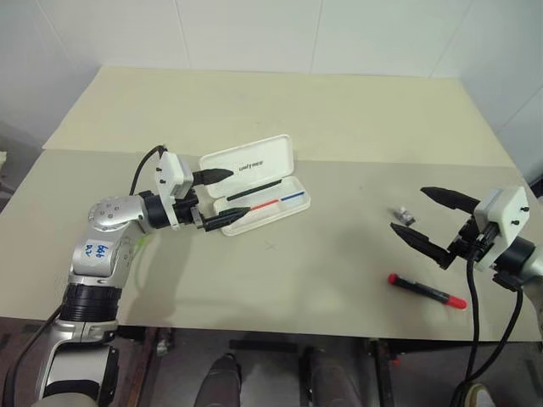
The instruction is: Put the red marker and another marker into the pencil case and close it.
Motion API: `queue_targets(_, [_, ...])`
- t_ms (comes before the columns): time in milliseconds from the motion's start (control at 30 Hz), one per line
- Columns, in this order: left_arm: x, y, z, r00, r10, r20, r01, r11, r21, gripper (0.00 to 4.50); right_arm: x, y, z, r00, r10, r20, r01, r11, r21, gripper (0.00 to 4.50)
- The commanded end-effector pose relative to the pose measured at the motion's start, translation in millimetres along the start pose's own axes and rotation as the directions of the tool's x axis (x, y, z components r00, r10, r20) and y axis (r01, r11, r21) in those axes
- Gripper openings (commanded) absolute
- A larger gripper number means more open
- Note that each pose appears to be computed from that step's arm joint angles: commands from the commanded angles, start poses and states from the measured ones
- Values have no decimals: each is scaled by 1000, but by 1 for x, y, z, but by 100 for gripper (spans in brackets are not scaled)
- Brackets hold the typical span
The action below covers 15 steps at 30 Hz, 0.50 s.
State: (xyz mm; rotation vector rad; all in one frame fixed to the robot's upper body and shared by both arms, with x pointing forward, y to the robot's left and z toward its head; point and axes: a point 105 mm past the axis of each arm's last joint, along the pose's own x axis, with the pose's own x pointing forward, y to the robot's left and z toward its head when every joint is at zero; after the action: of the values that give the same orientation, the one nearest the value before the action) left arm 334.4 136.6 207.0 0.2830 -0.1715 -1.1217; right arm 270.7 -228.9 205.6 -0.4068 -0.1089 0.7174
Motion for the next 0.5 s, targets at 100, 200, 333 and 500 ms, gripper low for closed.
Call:
queue_targets(100, [4,2,8,999,-37,3,37,997,64,447,-14,-8,19,999,41,15,-40,998,-50,450])
queue_targets(200, [2,3,8,999,-42,-1,42,997,68,447,-16,-6,19,997,73,3,-73,996,-45,450])
queue_targets(333, [-4,5,6,999,-33,-21,35,997,72,447,-10,-8,26,995,98,25,-96,994,-46,450])
queue_targets(500, [-11,5,7,999,-26,-23,28,997,74,447,3,-5,28,990,134,46,-131,990,-49,450])
